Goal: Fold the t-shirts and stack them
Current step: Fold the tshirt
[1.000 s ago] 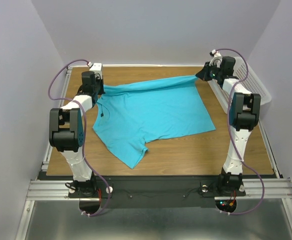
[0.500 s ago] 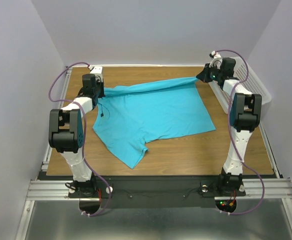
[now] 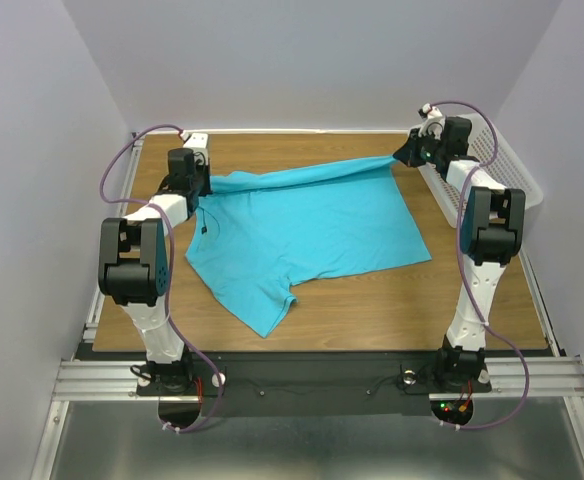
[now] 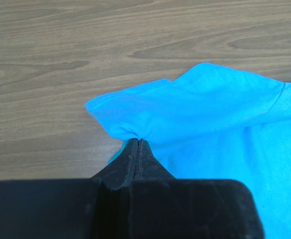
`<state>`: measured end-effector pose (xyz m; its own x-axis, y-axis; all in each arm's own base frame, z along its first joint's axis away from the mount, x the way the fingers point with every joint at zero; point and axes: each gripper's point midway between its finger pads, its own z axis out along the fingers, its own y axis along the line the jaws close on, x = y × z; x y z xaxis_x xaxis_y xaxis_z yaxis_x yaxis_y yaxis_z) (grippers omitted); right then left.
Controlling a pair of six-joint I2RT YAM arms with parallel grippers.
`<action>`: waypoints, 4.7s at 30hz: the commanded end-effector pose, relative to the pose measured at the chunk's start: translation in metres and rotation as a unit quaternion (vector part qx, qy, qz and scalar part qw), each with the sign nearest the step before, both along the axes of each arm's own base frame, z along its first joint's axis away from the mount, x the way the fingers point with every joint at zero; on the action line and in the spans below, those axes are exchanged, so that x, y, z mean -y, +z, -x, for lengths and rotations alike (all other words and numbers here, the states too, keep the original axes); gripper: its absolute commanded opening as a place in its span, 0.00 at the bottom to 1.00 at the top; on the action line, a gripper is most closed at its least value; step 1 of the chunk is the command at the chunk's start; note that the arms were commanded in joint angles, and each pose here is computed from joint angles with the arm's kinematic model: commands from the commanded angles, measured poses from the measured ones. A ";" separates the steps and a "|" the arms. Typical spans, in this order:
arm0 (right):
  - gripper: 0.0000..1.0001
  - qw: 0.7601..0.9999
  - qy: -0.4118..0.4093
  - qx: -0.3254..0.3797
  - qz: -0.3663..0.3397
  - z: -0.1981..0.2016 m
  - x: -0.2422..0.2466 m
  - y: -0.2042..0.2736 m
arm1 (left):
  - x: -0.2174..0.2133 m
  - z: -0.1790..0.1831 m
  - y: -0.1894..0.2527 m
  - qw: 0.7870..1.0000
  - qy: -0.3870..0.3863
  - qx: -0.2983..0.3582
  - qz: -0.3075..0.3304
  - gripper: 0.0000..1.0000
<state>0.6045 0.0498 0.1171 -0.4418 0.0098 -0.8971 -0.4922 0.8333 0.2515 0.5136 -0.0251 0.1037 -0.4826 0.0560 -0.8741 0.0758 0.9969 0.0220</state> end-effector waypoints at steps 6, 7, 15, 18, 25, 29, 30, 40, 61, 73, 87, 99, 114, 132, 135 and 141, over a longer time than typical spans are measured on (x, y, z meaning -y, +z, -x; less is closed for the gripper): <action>0.06 0.999 -0.001 0.051 0.020 0.001 0.001 0.041 | 0.002 0.007 0.024 1.000 0.001 0.023 -0.018 0.00; 0.07 0.999 -0.002 0.050 0.022 0.002 0.001 0.039 | 0.002 0.008 0.023 1.000 0.002 0.021 -0.019 0.00; 0.31 0.998 -0.008 0.053 0.032 0.007 0.004 0.045 | 0.001 0.016 0.022 1.000 0.007 0.011 -0.019 0.00; 0.36 0.998 -0.010 0.057 0.033 0.009 0.005 0.051 | 0.001 0.017 0.021 1.000 0.007 0.011 -0.018 0.00; 0.40 0.997 -0.004 0.064 0.033 0.018 0.002 0.061 | 0.006 0.023 0.018 1.000 -0.002 0.005 -0.021 0.00; 0.40 0.997 0.005 0.065 0.030 0.025 -0.002 0.065 | 0.008 0.030 0.010 1.000 -0.007 -0.004 -0.025 0.00; 0.40 0.997 0.006 0.064 0.029 0.026 -0.003 0.065 | 0.009 0.032 0.008 1.000 -0.007 -0.006 -0.026 0.00; 0.40 0.998 0.016 0.053 0.028 0.044 -0.009 0.059 | 0.005 0.039 -0.001 0.999 0.012 -0.033 -0.035 0.15; 0.41 0.996 0.053 0.068 -0.001 0.116 -0.029 0.103 | -0.008 -0.005 0.029 0.976 0.083 -0.036 0.196 0.84; 0.41 0.997 0.055 0.052 -0.013 0.146 -0.034 0.097 | -0.014 -0.014 -0.013 0.959 0.123 -0.094 0.235 0.77; 0.41 0.997 0.055 0.042 -0.021 0.161 -0.036 0.093 | -0.019 -0.037 0.003 0.963 0.118 -0.059 0.237 0.35; 0.41 0.997 0.060 0.034 -0.027 0.168 -0.039 0.090 | -0.017 -0.033 0.020 0.978 0.062 -0.038 0.194 0.39; 0.41 0.997 0.062 0.031 -0.030 0.170 -0.039 0.087 | -0.033 -0.037 0.035 0.984 0.089 -0.026 0.155 0.46; 0.41 0.997 0.058 0.037 -0.025 0.173 -0.038 0.091 | 0.001 -0.015 0.073 0.986 -0.045 0.031 0.155 0.00; 0.41 0.998 0.054 0.038 -0.020 0.174 -0.037 0.090 | 0.019 0.010 0.072 0.981 -0.109 0.038 0.153 0.00; 0.41 0.998 0.053 0.041 -0.017 0.174 -0.036 0.090 | 0.040 0.051 0.039 0.971 -0.176 -0.017 0.161 0.01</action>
<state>0.4332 0.0835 0.1965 -0.4187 0.0147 -0.9080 -0.5778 0.7671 0.2788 0.4876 -0.0487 0.1511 -0.5058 -0.1301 -0.8528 0.2750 0.9127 -0.3023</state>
